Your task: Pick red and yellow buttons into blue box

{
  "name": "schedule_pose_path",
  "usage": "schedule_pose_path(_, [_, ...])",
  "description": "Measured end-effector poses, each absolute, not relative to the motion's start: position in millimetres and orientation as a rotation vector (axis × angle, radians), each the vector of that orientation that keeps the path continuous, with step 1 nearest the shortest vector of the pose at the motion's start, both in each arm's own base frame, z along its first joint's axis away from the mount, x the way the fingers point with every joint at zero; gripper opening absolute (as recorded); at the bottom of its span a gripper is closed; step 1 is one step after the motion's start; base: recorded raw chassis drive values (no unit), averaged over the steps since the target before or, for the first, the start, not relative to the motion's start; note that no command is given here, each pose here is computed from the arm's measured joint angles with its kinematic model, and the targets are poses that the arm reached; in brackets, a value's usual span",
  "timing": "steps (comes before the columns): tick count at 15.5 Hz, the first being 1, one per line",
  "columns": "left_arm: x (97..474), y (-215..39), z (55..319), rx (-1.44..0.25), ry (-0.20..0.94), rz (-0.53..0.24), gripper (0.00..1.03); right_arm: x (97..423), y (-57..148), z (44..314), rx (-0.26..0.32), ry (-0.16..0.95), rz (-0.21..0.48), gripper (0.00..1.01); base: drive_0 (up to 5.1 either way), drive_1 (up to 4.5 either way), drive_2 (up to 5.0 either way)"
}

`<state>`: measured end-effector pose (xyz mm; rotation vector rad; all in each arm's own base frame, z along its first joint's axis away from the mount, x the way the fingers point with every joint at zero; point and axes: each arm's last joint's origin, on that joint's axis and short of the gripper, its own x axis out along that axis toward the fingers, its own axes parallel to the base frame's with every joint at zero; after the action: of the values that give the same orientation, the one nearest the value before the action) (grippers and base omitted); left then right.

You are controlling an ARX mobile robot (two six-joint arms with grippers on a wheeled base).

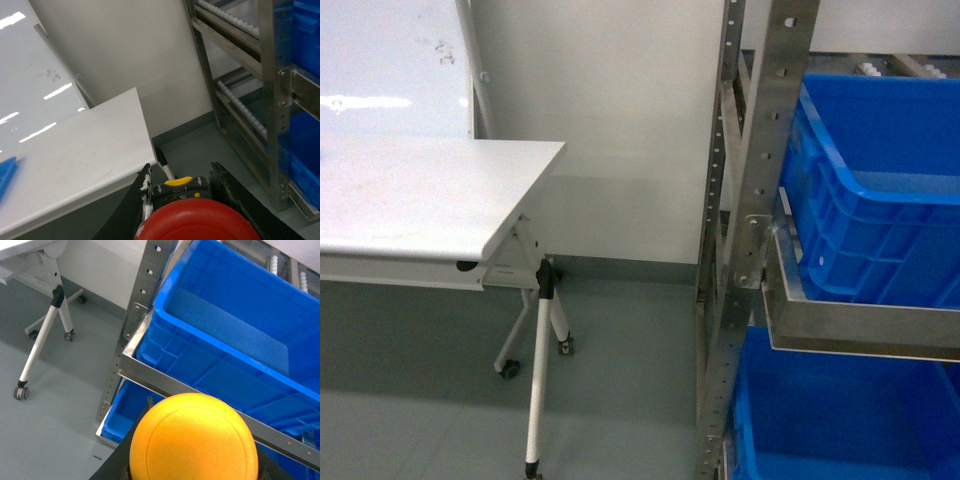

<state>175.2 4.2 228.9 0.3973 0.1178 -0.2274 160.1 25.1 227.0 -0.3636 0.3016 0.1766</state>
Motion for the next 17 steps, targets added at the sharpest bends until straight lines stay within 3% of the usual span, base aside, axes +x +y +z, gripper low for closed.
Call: schedule_pose_path(17, [175.2, 4.0, 229.0, 0.398, 0.116, -0.229, 0.29, 160.2, 25.2, 226.8, -0.364, 0.303, 0.178, 0.28, 4.8, -2.31, -2.3])
